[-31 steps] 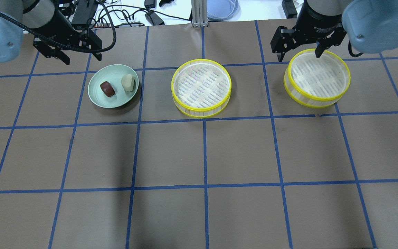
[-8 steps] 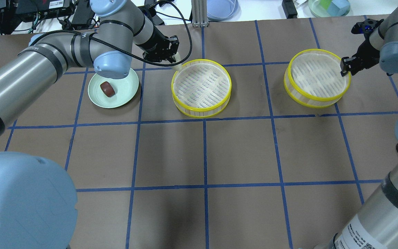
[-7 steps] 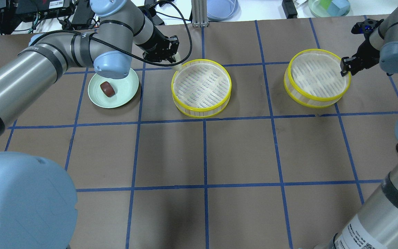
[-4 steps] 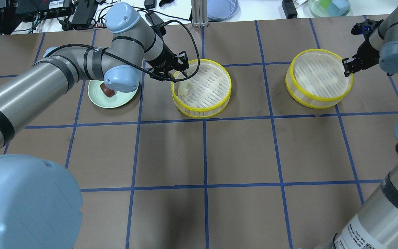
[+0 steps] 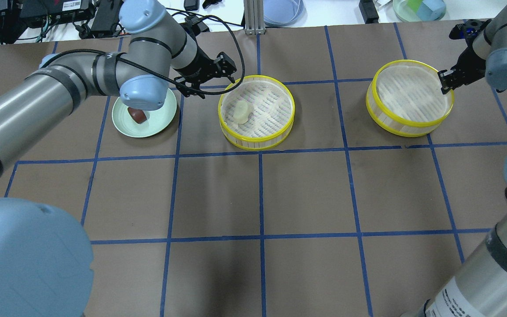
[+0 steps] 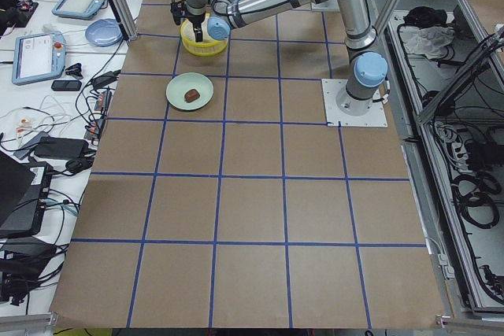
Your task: Stack buns with steamer
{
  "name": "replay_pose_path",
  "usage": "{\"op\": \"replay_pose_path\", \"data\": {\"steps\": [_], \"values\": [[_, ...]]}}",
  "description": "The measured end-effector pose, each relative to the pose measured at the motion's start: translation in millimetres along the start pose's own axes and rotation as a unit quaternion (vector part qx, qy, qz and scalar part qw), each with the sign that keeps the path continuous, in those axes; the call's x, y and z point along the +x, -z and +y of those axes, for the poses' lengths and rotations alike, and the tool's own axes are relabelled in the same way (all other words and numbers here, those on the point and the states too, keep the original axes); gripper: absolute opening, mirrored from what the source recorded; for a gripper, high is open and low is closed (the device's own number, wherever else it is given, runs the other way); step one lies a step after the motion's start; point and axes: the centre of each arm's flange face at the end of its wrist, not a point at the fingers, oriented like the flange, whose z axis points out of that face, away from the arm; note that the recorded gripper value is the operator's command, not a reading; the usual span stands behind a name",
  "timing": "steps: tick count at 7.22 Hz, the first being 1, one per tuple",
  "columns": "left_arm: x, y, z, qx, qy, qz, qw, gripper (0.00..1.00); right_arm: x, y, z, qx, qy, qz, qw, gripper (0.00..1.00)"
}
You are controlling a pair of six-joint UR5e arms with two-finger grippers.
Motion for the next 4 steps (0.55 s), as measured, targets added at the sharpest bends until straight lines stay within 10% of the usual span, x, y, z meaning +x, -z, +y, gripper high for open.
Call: {"op": "replay_pose_path", "data": {"steps": [4], "values": [[-120.1,34.2,-49.0,0.016,-0.032,-0.120,0.9922,1.00,-130.0,71.3,-13.9,0.002,-0.027,0.025,0.9993,0.00]]}}
